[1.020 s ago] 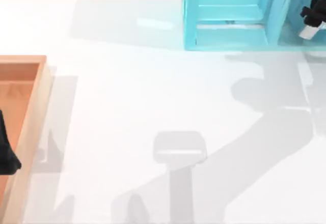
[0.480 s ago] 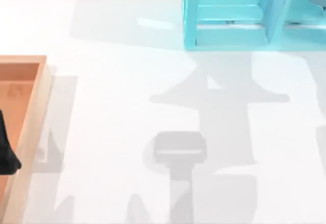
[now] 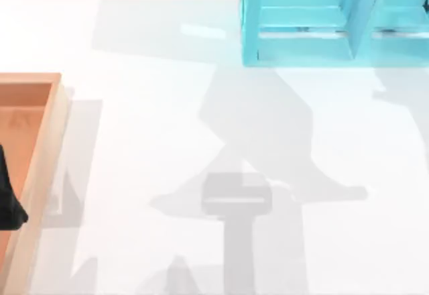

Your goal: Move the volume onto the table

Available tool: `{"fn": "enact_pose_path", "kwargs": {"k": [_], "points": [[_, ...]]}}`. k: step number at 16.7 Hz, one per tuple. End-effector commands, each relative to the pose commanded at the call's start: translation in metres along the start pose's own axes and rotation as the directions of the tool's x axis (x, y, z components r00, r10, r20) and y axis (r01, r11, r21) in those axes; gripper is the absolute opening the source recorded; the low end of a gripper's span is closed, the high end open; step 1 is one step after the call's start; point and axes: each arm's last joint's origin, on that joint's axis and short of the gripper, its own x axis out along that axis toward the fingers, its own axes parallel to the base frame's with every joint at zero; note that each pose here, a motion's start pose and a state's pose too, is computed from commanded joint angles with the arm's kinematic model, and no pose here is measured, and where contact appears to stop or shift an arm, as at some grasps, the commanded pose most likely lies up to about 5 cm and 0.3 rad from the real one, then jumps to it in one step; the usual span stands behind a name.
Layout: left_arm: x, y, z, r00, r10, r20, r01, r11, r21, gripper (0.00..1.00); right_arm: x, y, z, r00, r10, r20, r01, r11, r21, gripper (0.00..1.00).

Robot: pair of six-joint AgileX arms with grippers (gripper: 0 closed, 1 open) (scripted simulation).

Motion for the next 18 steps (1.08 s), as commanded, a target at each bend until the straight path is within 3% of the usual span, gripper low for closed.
{"fn": "enact_pose_path", "kwargs": {"k": [7,10,12,14,15,16,18], "points": [[0.0,0.0,0.0,1.0,0.0,0.0,0.0,1.0,0.0,1.0,0.002,0.003,-0.003,1.0,0.001,-0.007,-0.002,1.0,-0.013,0.0],[0.0,0.0,0.0,1.0,0.0,0.0,0.0,1.0,0.0,1.0,0.017,0.023,-0.016,1.0,0.001,-0.02,-0.003,0.993,-0.12,0.0],[0.0,0.0,0.0,1.0,0.0,0.0,0.0,1.0,0.0,1.0,0.03,0.048,-0.038,0.998,0.0,-0.056,-0.014,0.967,-0.254,0.0],[0.0,0.0,0.0,1.0,0.0,0.0,0.0,1.0,0.0,1.0,0.038,0.084,-0.073,0.994,0.005,-0.111,-0.053,0.9,-0.432,0.0],[0.0,0.0,0.0,1.0,0.0,0.0,0.0,1.0,0.0,1.0,0.038,0.105,-0.094,0.99,0.011,-0.142,-0.086,0.843,-0.531,0.0],[0.0,0.0,0.0,1.0,0.0,0.0,0.0,1.0,0.0,1.0,0.034,0.127,-0.117,0.985,0.018,-0.173,-0.124,0.767,-0.63,0.0],[0.0,0.0,0.0,1.0,0.0,0.0,0.0,1.0,0.0,1.0,0.013,0.169,-0.164,0.974,0.034,-0.223,-0.203,0.558,-0.804,0.0]]}}
